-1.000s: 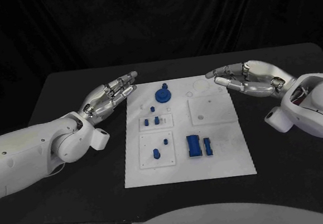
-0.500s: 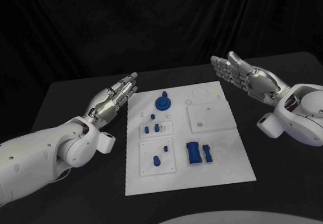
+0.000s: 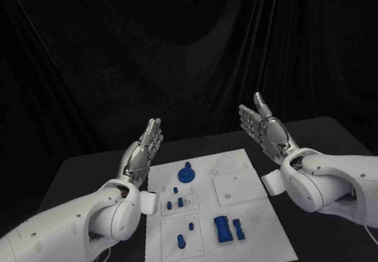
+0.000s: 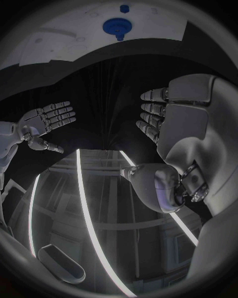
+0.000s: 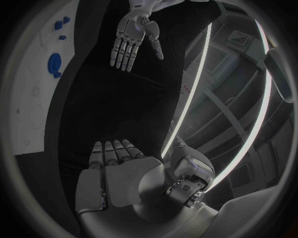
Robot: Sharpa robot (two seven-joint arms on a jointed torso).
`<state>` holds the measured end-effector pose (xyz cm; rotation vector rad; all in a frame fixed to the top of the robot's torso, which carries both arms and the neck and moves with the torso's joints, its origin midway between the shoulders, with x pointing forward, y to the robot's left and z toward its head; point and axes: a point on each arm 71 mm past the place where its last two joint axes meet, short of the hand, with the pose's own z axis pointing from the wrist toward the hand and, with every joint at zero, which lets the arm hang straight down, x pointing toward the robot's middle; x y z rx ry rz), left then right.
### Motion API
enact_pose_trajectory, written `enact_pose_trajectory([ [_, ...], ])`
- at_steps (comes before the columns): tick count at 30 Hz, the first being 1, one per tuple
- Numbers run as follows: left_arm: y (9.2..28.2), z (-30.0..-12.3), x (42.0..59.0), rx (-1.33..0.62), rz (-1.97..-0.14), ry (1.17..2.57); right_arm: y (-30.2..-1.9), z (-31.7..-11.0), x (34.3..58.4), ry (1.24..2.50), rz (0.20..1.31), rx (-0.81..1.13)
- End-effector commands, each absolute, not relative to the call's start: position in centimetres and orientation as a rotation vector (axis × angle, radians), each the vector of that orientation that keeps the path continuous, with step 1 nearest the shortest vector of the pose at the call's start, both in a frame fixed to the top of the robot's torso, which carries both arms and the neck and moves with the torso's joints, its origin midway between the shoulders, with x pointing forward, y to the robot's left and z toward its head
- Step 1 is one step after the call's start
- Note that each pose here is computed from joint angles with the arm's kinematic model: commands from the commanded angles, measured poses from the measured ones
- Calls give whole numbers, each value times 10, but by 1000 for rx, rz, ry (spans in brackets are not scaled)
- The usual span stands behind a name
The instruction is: Assemble the parts on the task board
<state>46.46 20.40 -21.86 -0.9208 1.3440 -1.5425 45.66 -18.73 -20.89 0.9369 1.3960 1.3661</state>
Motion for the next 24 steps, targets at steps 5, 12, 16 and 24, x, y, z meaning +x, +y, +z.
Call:
enact_pose_trajectory([
  [5,198,-224,463,-1160,-1272,1236,-193,-223,462,1224,1235,1196],
  [12,192,-224,462,-1209,-1229,1218,-192,-224,462,1218,1229,1209],
  [16,192,-224,462,-1209,-1229,1218,-192,-224,462,1218,1229,1209],
  [24,192,-224,462,-1209,-1229,1218,-192,-224,462,1218,1229,1209],
])
